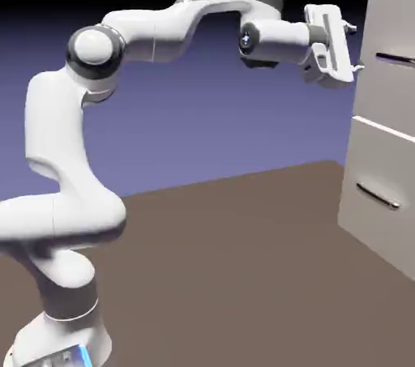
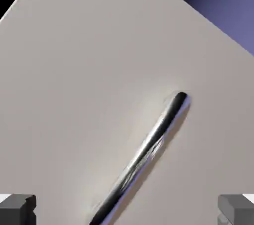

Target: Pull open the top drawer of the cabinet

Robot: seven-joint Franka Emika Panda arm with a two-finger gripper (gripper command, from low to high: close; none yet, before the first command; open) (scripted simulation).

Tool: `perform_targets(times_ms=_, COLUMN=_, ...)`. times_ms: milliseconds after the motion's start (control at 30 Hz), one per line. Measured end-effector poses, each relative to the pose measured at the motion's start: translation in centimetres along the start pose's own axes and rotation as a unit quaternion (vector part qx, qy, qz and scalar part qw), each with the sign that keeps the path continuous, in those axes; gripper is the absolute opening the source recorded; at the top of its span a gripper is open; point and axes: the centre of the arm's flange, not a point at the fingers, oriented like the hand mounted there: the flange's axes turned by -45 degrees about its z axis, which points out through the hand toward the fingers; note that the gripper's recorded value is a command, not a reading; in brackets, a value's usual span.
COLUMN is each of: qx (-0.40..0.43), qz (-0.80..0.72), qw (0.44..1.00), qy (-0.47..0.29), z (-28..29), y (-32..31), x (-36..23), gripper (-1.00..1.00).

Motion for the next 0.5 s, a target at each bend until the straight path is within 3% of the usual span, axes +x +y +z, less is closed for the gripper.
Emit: perform_targets(times_ms=500, qx=0.054, qz=0.253, qw=0.966, qy=-0.009, z=7.2, y=2.8, x=-0.4, gripper=0.00)
